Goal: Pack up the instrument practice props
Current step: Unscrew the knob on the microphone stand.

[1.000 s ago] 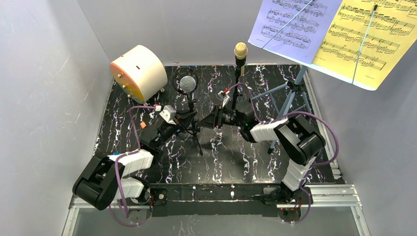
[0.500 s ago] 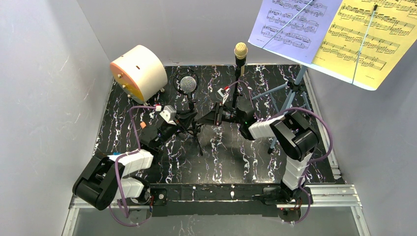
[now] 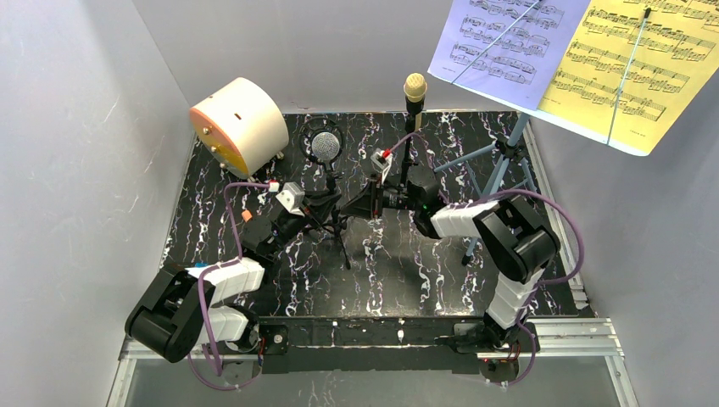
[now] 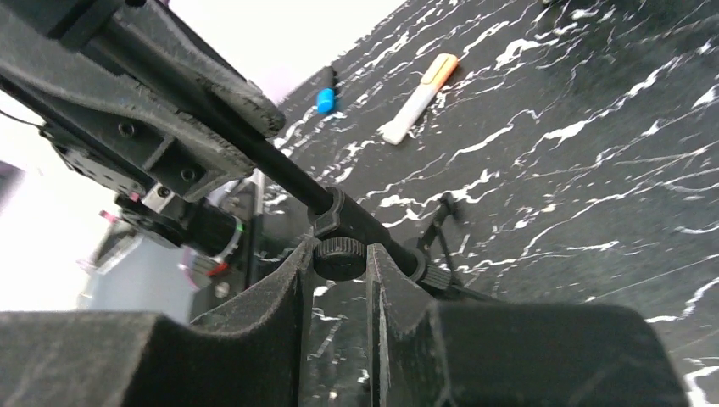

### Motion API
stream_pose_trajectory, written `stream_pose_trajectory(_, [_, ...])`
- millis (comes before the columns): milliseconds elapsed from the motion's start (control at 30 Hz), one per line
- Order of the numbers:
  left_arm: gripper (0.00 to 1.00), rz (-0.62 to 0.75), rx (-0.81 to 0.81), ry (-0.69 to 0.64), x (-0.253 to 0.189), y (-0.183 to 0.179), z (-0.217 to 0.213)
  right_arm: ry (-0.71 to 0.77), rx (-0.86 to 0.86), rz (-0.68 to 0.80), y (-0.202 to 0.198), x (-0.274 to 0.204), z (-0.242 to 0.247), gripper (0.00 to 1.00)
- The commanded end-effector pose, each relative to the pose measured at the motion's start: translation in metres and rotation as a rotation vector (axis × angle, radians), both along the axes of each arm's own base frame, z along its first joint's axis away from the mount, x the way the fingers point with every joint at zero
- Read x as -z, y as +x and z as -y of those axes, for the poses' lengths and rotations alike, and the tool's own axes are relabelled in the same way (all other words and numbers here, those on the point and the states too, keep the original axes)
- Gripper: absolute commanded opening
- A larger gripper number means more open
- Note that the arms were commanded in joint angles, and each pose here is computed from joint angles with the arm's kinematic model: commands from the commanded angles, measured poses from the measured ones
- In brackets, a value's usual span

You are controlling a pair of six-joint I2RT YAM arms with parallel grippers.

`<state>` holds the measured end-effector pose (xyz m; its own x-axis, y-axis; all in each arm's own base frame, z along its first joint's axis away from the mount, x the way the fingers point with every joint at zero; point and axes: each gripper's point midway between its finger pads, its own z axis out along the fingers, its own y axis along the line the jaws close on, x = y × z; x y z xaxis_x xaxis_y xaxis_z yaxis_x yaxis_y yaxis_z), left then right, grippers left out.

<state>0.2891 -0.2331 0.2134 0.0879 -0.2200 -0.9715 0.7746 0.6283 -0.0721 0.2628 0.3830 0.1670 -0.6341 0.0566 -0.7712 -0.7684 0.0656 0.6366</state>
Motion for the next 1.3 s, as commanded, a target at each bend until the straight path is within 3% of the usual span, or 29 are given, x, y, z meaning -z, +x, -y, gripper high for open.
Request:
stream_pose_trajectory(0, [0.00,-0.172,0.079,0.070,0.046,-0.014,0.011,-0.064,-0.059,0.380,-0.004,-0.009,0.003,0.01])
stream_pose_trajectory(167, [0.00,-0.177,0.081,0.072,0.048,-0.014,0.012,-0.197,-0.078,0.770,-0.011,0.007,0.007,0.01])
stream_pose_trajectory(333, [0.00,-0.180,0.084,0.074,0.049,-0.014,0.012,-0.458,-0.087,1.257,-0.010,0.029,0.005,0.01])
stream_pose_trajectory(833, [0.00,-0.187,0.081,0.075,0.050,-0.013,0.012,-0.935,0.180,2.263,-0.003,0.000,0.007,0.01])
stream_pose_trajectory(967, [0.00,-0.186,0.081,0.073,0.050,-0.013,0.012,-0.961,0.301,2.343,-0.003,-0.004,0.000,0.01])
stream_pose_trajectory(1100, [0.00,-0.180,0.080,0.071,0.048,-0.014,0.012,-0.897,0.408,2.301,-0.008,-0.009,-0.007,0.03])
stream_pose_trajectory(1267, [0.00,-0.185,0.081,0.075,0.050,-0.014,0.012,-0.778,0.491,2.118,-0.013,-0.019,-0.008,0.37])
